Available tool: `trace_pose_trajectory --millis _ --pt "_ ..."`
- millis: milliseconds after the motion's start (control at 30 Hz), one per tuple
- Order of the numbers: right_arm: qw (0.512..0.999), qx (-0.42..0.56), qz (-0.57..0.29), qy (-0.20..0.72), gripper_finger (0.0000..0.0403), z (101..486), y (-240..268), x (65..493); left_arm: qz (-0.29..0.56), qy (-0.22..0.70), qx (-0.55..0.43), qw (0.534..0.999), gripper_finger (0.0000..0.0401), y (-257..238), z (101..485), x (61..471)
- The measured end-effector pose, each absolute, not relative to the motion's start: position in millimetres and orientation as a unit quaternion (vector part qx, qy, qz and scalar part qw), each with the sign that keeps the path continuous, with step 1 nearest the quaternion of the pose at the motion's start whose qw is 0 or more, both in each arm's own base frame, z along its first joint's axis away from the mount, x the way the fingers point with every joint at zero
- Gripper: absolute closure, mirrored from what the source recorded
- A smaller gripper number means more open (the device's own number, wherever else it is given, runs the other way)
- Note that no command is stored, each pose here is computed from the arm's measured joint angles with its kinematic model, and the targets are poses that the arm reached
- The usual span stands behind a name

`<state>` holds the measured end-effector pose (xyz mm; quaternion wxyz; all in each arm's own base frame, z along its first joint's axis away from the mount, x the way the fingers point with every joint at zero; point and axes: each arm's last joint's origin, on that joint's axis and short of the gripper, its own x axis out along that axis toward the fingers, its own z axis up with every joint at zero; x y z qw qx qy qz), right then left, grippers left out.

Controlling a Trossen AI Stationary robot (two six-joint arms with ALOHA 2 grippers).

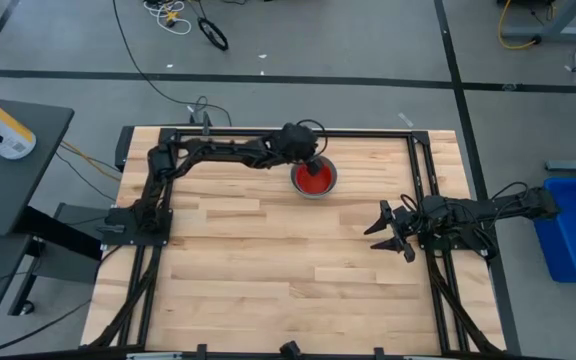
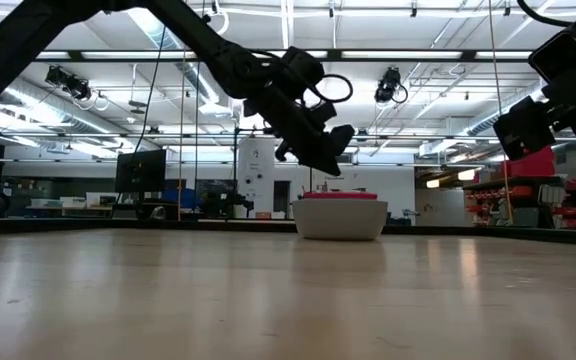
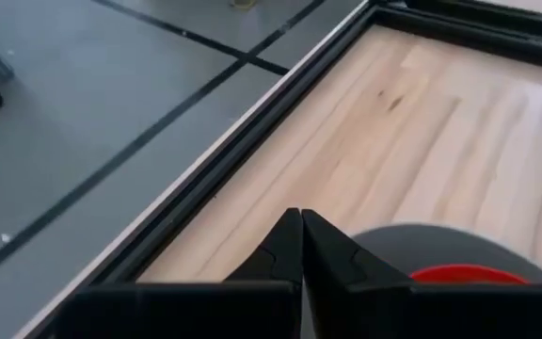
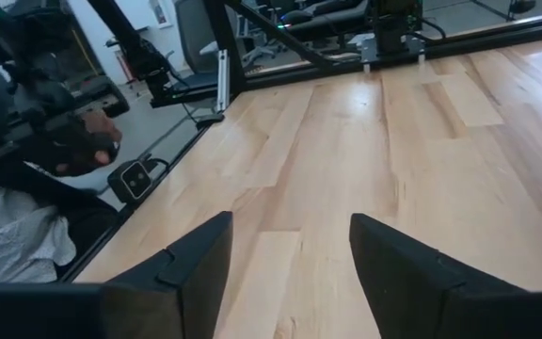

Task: Nest bowls inside each other
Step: Return to Home Position

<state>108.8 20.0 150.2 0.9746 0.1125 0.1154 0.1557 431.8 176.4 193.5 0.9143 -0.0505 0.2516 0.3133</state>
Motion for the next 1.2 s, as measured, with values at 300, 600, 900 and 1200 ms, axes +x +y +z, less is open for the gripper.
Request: trace_pose_trajectory --millis 300,600,900,1200 --pt "0.976 0.101 0.158 0.113 0.0165 150.4 20.0 108.9 0.191 0.219 0.051 0.955 0.0388 125.9 209.0 452.7" --pt "0.972 0.138 0.153 0.113 0.015 151.5 19.8 109.1 0.168 0.199 0.099 0.96 0.0386 74.7 275.9 433.5" --pt "0.944 0.111 0.309 0.017 0.0137 176.1 27.1 104.0 0.1 0.19 0.108 0.971 0.0385 23.3 340.3 346.6" --pt "0.946 0.066 0.314 -0.032 0.0129 221.7 23.6 74.8 0.122 0.055 0.059 0.989 0.0395 0.2 328.0 194.4"
